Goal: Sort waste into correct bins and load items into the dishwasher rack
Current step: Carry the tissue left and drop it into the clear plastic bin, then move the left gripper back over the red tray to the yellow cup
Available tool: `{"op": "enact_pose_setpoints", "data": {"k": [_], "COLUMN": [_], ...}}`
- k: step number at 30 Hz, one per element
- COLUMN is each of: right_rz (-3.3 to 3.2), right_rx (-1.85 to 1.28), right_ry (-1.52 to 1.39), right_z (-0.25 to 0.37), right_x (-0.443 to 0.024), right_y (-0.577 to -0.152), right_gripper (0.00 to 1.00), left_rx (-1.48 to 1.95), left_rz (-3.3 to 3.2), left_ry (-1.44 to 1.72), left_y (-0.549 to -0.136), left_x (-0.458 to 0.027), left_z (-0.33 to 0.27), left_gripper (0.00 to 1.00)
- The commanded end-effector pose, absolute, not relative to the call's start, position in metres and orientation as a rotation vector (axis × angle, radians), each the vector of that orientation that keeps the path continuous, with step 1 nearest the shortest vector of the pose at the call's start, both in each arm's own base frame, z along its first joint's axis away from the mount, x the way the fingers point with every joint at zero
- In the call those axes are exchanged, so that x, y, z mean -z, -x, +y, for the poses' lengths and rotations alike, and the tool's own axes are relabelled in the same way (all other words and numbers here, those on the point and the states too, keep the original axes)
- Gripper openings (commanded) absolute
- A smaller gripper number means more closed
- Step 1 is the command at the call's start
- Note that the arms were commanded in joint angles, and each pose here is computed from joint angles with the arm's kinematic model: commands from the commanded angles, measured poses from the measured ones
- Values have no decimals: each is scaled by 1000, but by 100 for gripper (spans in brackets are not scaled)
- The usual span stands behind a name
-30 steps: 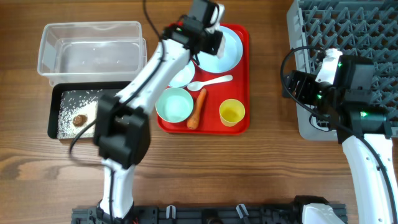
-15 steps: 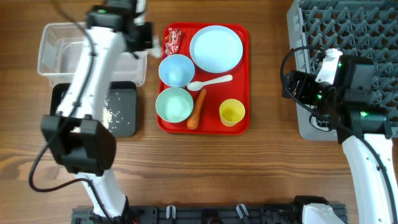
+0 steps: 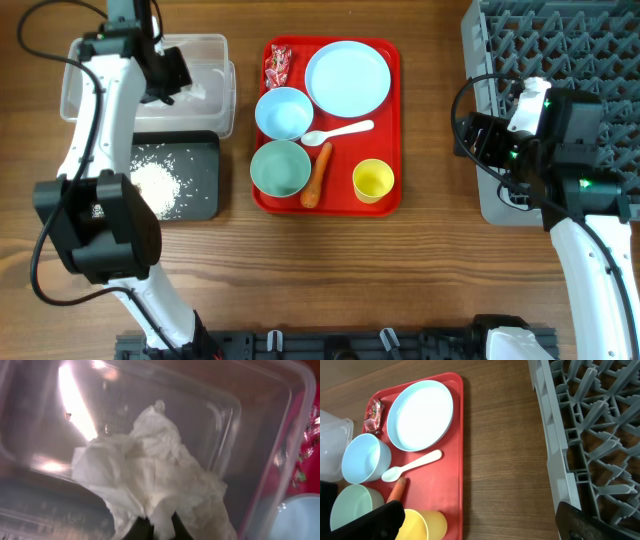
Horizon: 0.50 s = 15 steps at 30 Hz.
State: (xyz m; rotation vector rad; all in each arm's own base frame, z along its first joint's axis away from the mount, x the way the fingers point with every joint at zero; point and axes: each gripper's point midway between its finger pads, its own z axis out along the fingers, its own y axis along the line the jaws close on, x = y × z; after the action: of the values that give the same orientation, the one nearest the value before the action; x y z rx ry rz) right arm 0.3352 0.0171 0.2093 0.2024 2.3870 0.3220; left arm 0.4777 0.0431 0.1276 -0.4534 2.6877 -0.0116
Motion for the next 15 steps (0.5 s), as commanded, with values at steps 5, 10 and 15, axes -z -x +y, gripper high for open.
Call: {"op": "enact_pose_setpoints", "data": {"k": [5,10,15], "right_rz": [2371,2371,2366], "right_rx": [-296,-295,-297], "right_ry": [-189,-189,-191], "right_z": [15,15,15], "right_x": [-217,-217,-217], "right_y": [-339,-339,-340], "right_gripper": [100,100,100], "left_rx": [13,24,161], "left_rz": [2602,2600,2598], "left_ry": [535,527,485], "left_y": [-492,-493,-498], "left_x": [-107,-108,-110], "left_z": [47,44,26], "left_gripper": [92,100,100]}}
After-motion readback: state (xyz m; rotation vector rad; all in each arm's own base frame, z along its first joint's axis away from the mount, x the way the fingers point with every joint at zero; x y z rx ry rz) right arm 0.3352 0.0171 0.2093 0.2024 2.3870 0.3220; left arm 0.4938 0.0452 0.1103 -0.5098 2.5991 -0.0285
